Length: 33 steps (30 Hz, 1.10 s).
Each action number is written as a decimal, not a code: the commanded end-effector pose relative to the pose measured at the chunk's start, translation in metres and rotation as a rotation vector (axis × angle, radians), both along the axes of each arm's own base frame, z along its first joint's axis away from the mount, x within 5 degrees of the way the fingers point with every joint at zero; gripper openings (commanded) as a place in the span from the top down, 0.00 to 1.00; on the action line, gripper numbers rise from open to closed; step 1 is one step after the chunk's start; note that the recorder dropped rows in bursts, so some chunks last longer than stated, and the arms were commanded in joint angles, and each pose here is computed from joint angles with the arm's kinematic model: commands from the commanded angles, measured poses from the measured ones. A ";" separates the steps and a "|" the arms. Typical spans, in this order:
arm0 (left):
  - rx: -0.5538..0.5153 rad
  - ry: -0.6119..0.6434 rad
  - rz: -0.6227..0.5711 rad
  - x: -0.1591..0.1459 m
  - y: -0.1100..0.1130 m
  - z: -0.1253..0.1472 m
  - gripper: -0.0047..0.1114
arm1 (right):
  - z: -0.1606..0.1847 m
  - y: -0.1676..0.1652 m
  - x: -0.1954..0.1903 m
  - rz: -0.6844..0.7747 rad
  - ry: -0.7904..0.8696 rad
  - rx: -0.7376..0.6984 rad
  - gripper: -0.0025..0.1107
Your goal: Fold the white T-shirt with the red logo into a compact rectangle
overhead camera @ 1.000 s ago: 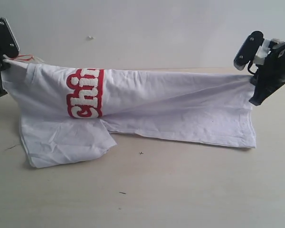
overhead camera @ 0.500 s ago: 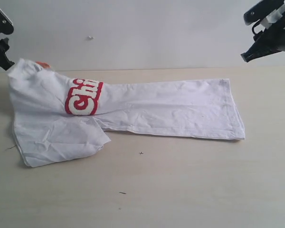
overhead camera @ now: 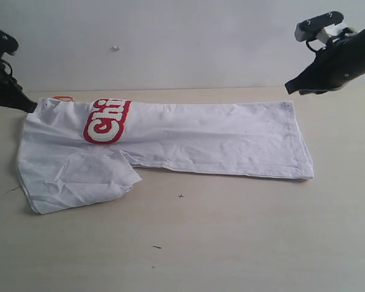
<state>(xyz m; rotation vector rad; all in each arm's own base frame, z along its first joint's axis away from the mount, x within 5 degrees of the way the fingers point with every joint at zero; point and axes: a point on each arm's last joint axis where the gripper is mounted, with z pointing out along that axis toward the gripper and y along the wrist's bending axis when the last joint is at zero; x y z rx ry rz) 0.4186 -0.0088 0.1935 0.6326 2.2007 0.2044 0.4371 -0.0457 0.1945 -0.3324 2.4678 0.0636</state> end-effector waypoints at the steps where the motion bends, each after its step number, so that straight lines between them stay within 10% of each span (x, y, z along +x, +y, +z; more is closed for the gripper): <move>1: -0.119 0.294 -0.179 -0.016 -0.020 -0.009 0.96 | -0.024 0.001 -0.006 -0.028 0.197 0.059 0.98; 17: -0.082 0.742 -0.326 -0.048 -0.051 -0.109 0.96 | -0.086 0.003 -0.022 -0.038 0.408 0.090 0.98; 33: 0.034 1.095 -0.344 -0.097 -0.045 -0.117 0.96 | -0.084 -0.001 -0.056 -0.054 0.599 0.004 0.98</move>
